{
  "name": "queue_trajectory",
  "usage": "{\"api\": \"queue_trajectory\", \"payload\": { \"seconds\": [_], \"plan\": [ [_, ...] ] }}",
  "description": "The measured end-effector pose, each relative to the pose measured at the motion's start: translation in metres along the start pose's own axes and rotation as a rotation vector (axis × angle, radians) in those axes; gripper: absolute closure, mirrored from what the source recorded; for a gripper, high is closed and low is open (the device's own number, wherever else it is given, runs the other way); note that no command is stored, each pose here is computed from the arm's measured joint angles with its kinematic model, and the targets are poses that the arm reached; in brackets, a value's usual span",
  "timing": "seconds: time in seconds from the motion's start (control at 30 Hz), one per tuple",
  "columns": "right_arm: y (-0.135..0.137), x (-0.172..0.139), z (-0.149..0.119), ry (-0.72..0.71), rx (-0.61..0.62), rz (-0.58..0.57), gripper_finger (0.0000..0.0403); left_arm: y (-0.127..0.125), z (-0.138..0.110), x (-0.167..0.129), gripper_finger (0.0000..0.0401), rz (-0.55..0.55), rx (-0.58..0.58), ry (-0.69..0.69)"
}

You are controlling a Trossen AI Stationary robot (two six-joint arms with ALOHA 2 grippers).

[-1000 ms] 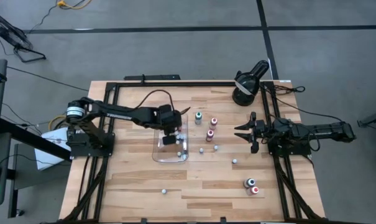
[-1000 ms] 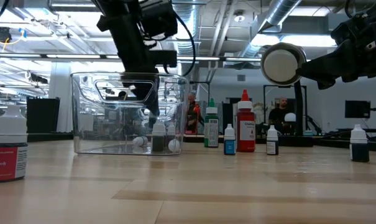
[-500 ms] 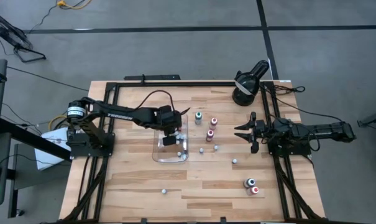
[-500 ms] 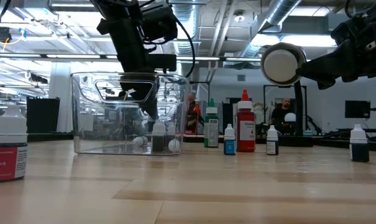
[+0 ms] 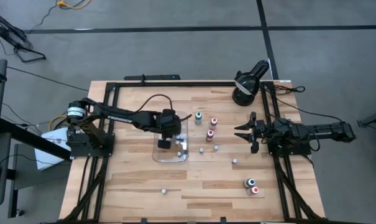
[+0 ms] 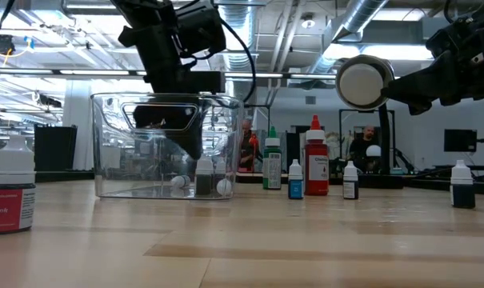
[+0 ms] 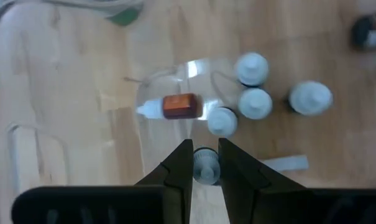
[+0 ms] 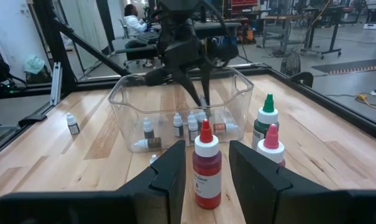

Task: Pick & Place food coloring
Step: Put the small green food coloring bottle into the transparent bin, then put the bottom small red food coloring bottle into the transparent bin

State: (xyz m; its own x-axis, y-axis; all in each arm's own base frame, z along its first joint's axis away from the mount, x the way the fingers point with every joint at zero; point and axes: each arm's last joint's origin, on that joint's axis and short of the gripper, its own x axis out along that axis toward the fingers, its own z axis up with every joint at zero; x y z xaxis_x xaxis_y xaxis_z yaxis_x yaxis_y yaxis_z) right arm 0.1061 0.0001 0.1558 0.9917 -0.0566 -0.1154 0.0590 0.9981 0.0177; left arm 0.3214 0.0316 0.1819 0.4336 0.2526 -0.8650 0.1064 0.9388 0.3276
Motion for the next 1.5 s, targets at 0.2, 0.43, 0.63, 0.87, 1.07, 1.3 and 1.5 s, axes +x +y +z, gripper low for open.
{"api": "queue_trajectory", "payload": {
  "seconds": [0.2,0.43,0.63,0.87,1.07,1.3,1.5],
  "plan": [
    [0.0000,0.0000,-0.0001,0.000,0.000,0.000,0.0290,-0.0002,-0.0003,0.0003,0.0349,-0.022,0.108,-0.007],
    [0.0000,0.0000,-0.0001,0.000,0.000,0.000,0.0290,-0.0020,0.0003,0.0001,0.0349,-0.074,0.122,-0.028],
    [0.0000,0.0000,0.0000,0.000,0.000,0.000,0.0290,-0.0054,0.0015,-0.0005,0.0349,-0.107,0.114,-0.042],
    [0.0000,0.0000,0.0000,0.000,0.000,0.000,0.0290,-0.0051,0.0015,-0.0005,0.0342,-0.107,0.109,-0.042],
    [0.0000,0.0000,-0.0001,0.000,0.000,0.000,0.0290,-0.0059,0.0020,-0.0006,0.0322,-0.137,0.070,-0.053],
    [0.0000,0.0000,0.0000,0.000,0.000,0.000,0.0290,-0.0060,0.0019,-0.0006,0.0296,-0.139,0.061,-0.053],
    [0.0000,0.0000,0.0000,0.000,0.000,0.000,0.0290,-0.0060,0.0019,-0.0006,0.0286,-0.139,0.060,-0.052]
  ]
}}
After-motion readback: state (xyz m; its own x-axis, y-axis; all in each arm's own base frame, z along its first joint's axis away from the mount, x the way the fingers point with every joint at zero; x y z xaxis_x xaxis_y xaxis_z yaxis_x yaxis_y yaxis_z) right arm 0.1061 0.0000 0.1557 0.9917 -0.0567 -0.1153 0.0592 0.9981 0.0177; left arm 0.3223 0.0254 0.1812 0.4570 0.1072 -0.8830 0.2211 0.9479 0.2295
